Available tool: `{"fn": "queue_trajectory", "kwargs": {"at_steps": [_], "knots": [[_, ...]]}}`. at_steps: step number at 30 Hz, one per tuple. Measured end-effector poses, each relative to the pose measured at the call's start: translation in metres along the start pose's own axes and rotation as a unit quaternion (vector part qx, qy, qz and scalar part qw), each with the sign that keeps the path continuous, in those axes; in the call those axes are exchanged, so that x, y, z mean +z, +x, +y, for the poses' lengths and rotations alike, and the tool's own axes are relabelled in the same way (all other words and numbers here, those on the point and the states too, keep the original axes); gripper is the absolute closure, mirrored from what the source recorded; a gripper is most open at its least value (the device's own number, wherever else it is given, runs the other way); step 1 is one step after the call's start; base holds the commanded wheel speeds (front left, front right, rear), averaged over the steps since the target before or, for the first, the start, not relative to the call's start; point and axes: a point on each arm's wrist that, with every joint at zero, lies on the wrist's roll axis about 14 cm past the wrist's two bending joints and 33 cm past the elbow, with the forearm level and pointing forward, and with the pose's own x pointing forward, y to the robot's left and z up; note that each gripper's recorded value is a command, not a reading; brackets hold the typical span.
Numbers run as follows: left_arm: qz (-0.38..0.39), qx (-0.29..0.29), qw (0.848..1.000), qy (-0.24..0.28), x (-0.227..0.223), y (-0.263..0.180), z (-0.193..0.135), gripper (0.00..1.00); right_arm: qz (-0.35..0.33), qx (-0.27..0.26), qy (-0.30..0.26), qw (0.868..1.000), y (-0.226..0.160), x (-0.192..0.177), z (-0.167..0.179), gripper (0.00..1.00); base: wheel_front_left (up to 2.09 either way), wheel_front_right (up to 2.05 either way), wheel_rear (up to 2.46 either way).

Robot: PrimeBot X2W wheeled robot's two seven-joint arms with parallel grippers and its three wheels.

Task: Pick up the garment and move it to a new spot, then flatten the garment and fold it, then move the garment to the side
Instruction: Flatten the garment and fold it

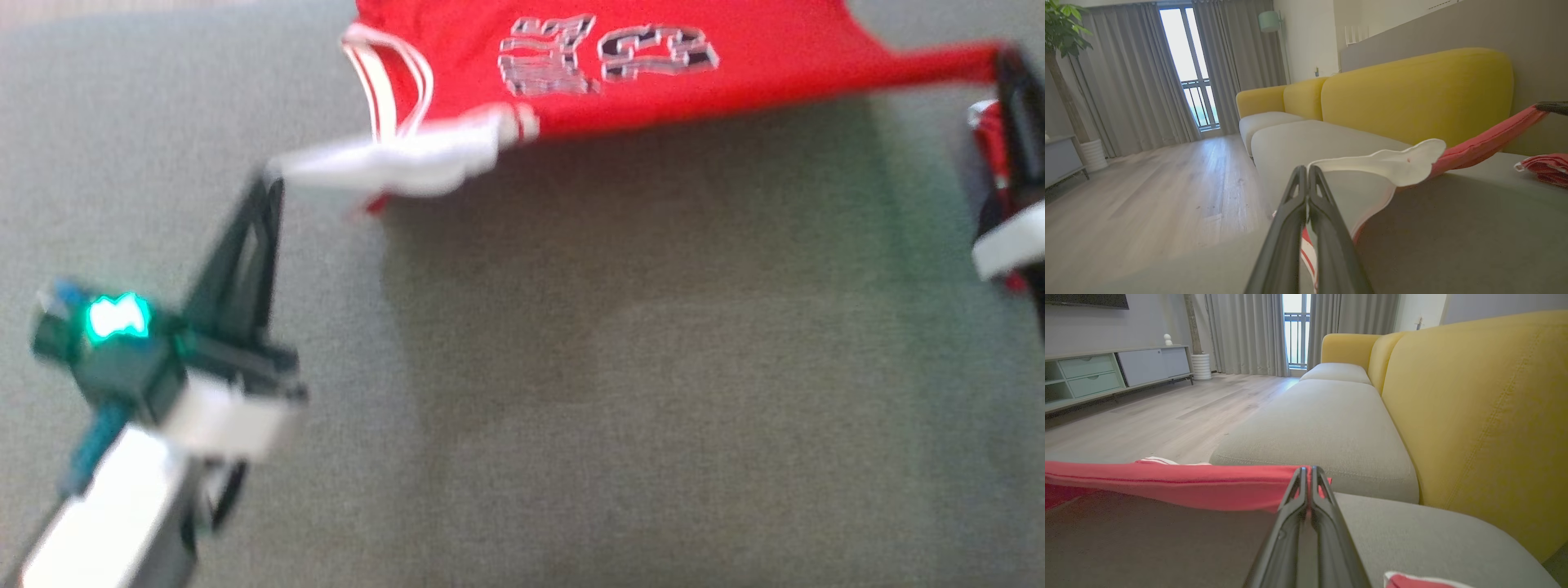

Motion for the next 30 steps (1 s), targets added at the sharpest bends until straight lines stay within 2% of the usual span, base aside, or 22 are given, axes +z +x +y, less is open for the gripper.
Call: {"fn": "queue_trajectory", "kwargs": {"at_steps": [7,8,12,18,24,30], "knots": [[0.047,0.022,0.997,-0.058,-0.014,-0.059,-0.029,1.00,0.026,-0.005,0.021,0.999,-0.048,-0.018,0.006,1.00,0.00,0.00,0.00],[0.059,0.031,0.994,-0.085,-0.017,-0.074,-0.037,1.00,0.030,-0.005,0.023,0.999,-0.060,-0.021,0.008,1.00,0.00,0.00,0.00],[0.094,0.039,0.987,-0.128,-0.028,-0.104,-0.058,1.00,0.046,-0.009,0.032,0.998,-0.086,-0.033,0.010,1.00,0.00,0.00,0.00],[0.126,0.039,0.978,-0.161,-0.028,-0.131,-0.078,1.00,0.076,-0.016,0.042,0.996,-0.124,-0.055,0.011,1.00,0.00,0.00,0.00],[0.137,0.028,0.977,-0.162,-0.031,-0.117,-0.076,1.00,0.088,-0.026,0.054,0.994,-0.126,-0.065,0.008,1.00,0.00,0.00,0.00],[0.101,-0.007,0.987,-0.126,-0.031,-0.053,-0.065,1.00,0.104,-0.033,0.069,0.992,-0.101,-0.077,0.005,1.00,0.00,0.00,0.00]]}}
